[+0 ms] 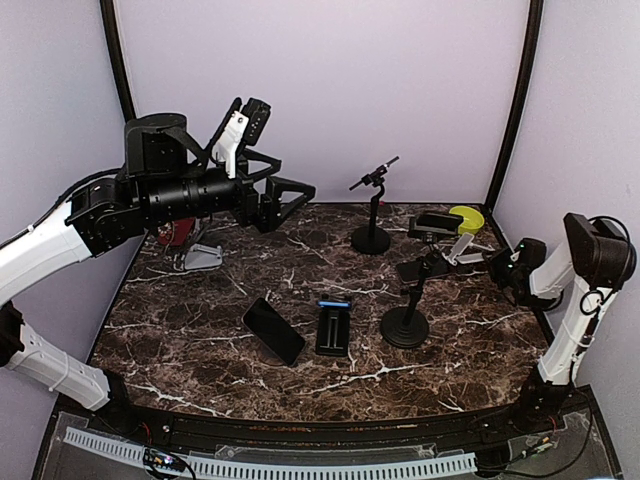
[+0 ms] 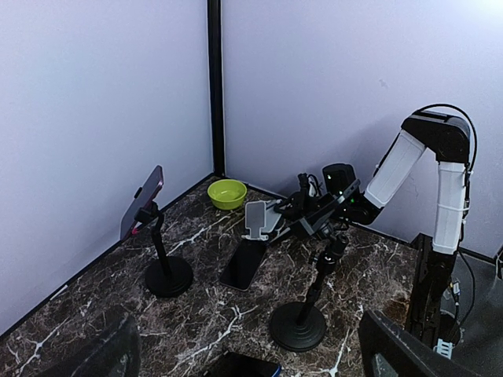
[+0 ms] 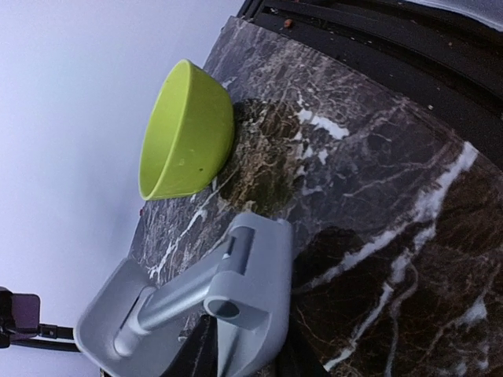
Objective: Remove the phone from the phone stand
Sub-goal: Place the phone stand at the corner of the board.
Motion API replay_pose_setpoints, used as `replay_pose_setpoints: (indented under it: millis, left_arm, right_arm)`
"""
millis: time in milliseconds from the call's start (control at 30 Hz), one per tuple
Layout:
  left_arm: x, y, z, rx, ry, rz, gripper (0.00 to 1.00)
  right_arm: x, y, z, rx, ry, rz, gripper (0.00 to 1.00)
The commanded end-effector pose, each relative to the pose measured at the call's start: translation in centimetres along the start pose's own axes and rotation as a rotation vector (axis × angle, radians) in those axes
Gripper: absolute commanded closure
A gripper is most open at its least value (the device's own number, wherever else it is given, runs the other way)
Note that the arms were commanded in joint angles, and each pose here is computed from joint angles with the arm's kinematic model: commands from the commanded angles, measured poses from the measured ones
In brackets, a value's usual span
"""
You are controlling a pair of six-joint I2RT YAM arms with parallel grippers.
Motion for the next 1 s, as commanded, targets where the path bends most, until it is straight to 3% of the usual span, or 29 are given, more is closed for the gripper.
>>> replay_pose_setpoints:
  millis: [0, 67, 367, 433, 467, 533, 767, 967]
  left_arm:
    - [0.8, 0.4, 0.3, -0.011, 0.015, -0.018, 0.01]
    - [0.8, 0.3, 0.2, -0.011, 0.014, -0.017, 0.01]
    - [0.8, 0.1, 0.2, -0.005, 0.016, -0.015, 0.01]
    - [0.7, -0.1, 0.3, -0.004, 0.02, -0.009, 0.01]
    - [0.7, -0.2, 0.3, -0.001, 0.023, -0.006, 0.01]
    - [0.6, -0.4, 0.3, 0.002, 0.022, 0.001, 0.01]
    - [0.6, -1.2, 0.7, 0.007, 0.048, 0.028, 0.01]
    - [0.4, -1.7, 1.4, 0.03, 0.07, 0.054, 0.01]
  right_arm:
    - [0.3, 0.6, 0.6, 0.018, -0.014, -0.016, 0.71]
    - [0.5, 0.7, 0.2, 0.02, -0.04, -0.015, 0.65]
    - [2.4, 1.7, -1.6, -0.004, -0.132, -0.04, 0.56]
    - [2.9, 1.8, -1.6, 0.006, -0.142, -0.045, 0.48]
    - [3.1, 1.8, -1.3, 0.011, -0.136, -0.042, 0.4]
    - [3.5, 1.6, -0.9, 0.021, -0.12, -0.033, 0.37]
    - [5.9, -0.7, 3.2, 0.149, -0.003, 0.024, 0.42]
    - [6.6, -4.9, 6.0, 0.218, 0.084, 0.158, 0.51]
Point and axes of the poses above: each gripper's point midway between its finger pads, its own x axis back along the fingers, its own z axis along the line the jaws close on, y = z × x, the point moved 1 cm from there along x, back along the fingers, and after that the axes turned 10 degrees about -x, right-handed, at the moved point
